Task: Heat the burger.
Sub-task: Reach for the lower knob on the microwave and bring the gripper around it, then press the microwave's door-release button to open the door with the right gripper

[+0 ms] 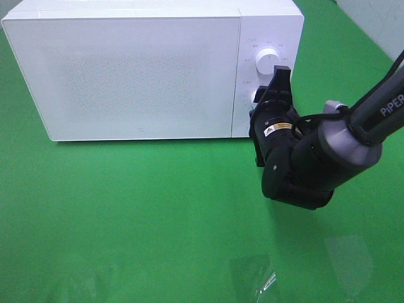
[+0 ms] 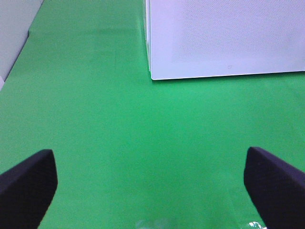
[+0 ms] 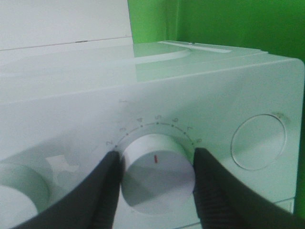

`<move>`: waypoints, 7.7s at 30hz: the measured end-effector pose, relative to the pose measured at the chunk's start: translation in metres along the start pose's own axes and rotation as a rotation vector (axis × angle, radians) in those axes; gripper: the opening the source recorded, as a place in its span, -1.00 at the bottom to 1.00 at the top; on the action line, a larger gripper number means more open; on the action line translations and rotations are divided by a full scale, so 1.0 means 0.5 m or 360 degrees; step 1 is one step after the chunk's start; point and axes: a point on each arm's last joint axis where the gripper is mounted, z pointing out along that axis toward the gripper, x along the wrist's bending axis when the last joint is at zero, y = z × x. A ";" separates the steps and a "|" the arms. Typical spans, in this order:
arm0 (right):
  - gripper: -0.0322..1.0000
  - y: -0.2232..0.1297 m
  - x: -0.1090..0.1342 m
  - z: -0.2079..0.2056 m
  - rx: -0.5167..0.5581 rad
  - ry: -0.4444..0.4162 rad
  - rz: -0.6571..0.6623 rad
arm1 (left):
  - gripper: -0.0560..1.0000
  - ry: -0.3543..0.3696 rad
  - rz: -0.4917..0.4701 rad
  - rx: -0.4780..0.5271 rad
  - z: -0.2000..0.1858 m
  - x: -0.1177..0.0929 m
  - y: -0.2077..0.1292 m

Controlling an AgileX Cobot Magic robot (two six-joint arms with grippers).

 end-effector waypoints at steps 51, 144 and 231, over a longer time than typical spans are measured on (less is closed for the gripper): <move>0.42 0.122 0.239 -0.197 0.0823 0.0123 -0.2485 | 0.98 0.0000 0.0000 0.0000 0.000 0.000 0.000; 0.55 0.387 0.291 -0.661 0.0376 -0.0330 -0.2642 | 0.98 0.0000 0.0000 0.0000 0.000 0.000 0.000; 0.53 0.162 0.165 -0.184 0.0045 0.0125 -0.2551 | 0.98 0.0000 0.0000 -0.0002 0.000 0.000 0.000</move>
